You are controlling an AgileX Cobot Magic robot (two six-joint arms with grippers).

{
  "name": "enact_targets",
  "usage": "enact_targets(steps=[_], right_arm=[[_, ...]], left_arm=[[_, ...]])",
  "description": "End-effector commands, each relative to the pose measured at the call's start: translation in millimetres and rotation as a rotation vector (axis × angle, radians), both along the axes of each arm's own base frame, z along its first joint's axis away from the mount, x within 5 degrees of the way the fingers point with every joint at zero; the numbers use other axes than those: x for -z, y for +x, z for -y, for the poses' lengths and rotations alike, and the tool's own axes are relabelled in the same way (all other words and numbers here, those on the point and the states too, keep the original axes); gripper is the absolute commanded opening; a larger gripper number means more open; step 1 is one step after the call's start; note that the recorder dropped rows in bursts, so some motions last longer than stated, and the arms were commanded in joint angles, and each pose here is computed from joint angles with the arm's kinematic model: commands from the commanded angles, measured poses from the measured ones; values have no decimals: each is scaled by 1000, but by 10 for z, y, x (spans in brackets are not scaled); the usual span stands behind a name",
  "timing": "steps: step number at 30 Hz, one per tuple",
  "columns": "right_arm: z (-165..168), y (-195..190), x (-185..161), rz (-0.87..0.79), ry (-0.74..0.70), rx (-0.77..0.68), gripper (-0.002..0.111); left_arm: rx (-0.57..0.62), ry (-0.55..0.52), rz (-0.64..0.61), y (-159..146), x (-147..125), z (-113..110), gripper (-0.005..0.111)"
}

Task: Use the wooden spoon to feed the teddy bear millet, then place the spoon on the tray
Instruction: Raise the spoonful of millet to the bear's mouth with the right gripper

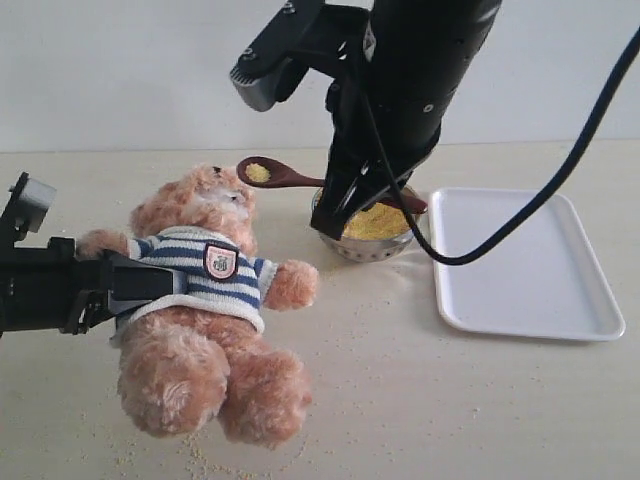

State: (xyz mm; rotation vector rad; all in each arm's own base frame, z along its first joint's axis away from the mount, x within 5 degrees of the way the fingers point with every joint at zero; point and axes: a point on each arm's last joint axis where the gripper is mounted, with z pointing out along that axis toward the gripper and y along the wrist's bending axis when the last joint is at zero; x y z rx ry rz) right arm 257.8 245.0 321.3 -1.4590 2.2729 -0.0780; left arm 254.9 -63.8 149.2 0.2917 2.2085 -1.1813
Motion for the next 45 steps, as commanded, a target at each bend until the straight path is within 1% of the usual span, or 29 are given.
enact_targets(steps=[1,10,12,19,24,29,35,38,40,45], right_arm=[[-69,-43,-15,37,-6,-40,0],[-89,-2,-12,75,1,-43,0],[-112,17,12,80,5,-49,0],[-187,73,159,89,-49,-73,0],[-218,100,220,87,-55,-77,0],[-231,108,212,99,-42,-83,0],[-261,129,193,137,-26,-125,0],[-271,138,220,141,-44,-142,0],[-297,137,269,149,-87,-161,0],[-442,37,306,239,-207,-262,0]], left_arm=[[3,-74,23,60,-110,19,5],[6,-84,21,57,-117,23,5],[6,-84,21,57,-117,23,5],[7,-85,21,57,-118,23,5],[7,-85,21,57,-118,23,5],[7,-85,21,57,-118,23,5],[7,-85,21,57,-118,23,5],[7,-85,21,57,-118,23,5],[9,-89,22,55,-121,25,5],[16,-102,25,50,-132,32,5]])
